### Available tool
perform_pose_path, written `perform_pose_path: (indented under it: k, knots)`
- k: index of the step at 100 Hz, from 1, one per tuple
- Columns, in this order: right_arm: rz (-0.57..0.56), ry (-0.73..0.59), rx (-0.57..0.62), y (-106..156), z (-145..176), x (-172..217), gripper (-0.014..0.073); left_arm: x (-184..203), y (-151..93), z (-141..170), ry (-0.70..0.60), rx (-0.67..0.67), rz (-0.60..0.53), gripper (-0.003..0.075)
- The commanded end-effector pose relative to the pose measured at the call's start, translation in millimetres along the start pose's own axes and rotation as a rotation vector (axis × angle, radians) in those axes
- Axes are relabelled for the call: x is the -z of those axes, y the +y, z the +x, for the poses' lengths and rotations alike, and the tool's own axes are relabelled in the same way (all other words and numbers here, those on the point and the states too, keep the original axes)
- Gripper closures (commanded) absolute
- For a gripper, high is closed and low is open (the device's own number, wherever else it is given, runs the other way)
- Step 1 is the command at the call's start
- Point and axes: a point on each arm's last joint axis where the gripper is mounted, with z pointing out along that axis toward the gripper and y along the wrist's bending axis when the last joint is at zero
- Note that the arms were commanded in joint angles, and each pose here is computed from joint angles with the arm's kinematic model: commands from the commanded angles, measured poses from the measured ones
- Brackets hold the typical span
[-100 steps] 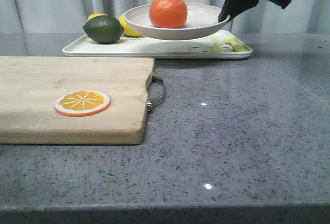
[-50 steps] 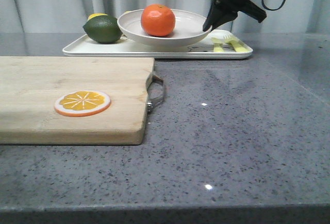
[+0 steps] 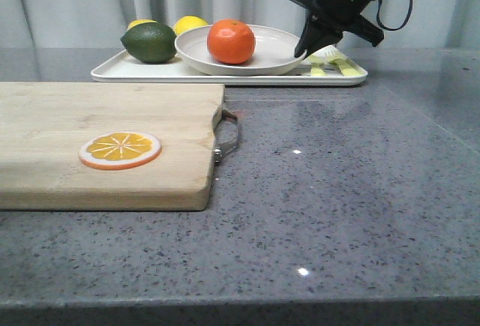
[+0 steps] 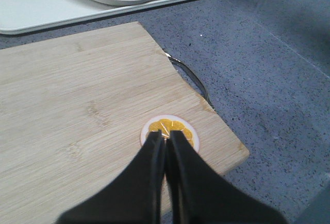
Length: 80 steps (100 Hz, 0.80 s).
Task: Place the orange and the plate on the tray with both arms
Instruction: 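Lower the plate onto the tray and open the right gripper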
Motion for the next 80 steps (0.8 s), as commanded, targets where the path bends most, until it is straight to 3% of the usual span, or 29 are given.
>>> perform_pose_path:
  k: [1, 12, 35, 80]
  knots:
    - [-0.053, -0.119, 0.028, 22, -19, 37, 0.0654, 5, -2, -15, -0.107, 0.019, 0.006, 0.0739]
    - [-0.052, -0.117, 0.028, 21, -19, 36, 0.0622, 5, -2, -15, -0.107, 0.019, 0.006, 0.0739]
    - [-0.052, -0.117, 0.028, 21, -19, 36, 0.0428, 5, -2, -15, -0.107, 0.019, 0.006, 0.0739]
    - [-0.035, -0.121, 0.045, 22, -26, 72, 0.042, 5, -2, -16, -0.109, 0.019, 0.007, 0.0739]
